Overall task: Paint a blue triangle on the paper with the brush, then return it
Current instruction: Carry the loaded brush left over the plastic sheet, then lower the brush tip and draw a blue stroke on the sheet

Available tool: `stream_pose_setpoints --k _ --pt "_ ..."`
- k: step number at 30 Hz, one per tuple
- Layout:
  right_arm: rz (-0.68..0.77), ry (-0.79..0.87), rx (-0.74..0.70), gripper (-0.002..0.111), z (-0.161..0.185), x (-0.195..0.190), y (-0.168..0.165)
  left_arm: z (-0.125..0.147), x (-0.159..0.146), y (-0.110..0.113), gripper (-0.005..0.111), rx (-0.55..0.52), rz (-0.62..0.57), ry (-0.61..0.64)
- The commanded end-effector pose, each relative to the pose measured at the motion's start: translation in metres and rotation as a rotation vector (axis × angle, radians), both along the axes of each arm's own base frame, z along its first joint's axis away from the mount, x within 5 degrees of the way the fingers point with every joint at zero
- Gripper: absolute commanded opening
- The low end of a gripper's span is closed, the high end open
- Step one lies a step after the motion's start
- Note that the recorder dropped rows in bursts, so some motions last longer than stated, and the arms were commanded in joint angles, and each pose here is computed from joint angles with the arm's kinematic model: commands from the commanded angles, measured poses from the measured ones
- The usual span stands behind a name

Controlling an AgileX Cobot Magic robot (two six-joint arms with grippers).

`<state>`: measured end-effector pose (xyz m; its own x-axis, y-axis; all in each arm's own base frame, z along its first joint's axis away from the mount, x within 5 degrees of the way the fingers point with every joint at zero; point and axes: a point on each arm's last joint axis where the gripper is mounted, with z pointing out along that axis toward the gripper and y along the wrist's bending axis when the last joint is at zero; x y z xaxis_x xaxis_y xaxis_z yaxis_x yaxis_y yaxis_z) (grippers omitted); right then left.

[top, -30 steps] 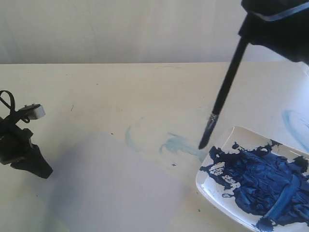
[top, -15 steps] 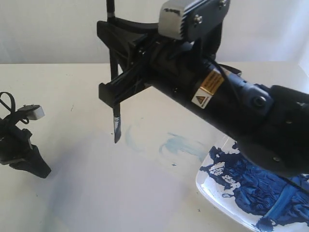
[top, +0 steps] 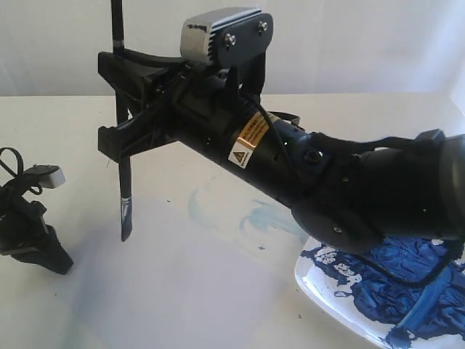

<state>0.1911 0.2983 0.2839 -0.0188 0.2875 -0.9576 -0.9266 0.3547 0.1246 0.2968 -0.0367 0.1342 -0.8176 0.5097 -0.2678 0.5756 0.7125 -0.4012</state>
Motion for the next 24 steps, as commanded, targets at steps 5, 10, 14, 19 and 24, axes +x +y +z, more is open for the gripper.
stream_pose_setpoints --k 5,10,14,19,24 --pt "0.013 0.048 -0.005 0.000 -0.021 0.006 0.009 -0.001 -0.003 0.001 0.000 0.003 -0.014 0.014" --pt "0.023 0.047 0.012 0.000 -0.029 0.008 0.013 -0.002 -0.003 0.001 0.000 0.007 -0.018 0.014" --pt "0.025 0.055 0.003 0.000 -0.033 0.008 0.014 -0.002 -0.004 0.002 0.000 0.011 -0.017 0.013" --pt "0.034 0.098 0.009 0.000 -0.038 0.009 0.015 -0.003 -0.004 0.002 0.000 0.016 -0.021 0.012" --pt "0.045 0.145 0.009 0.000 -0.045 0.011 0.017 -0.003 -0.004 0.002 0.000 0.016 -0.021 0.012"
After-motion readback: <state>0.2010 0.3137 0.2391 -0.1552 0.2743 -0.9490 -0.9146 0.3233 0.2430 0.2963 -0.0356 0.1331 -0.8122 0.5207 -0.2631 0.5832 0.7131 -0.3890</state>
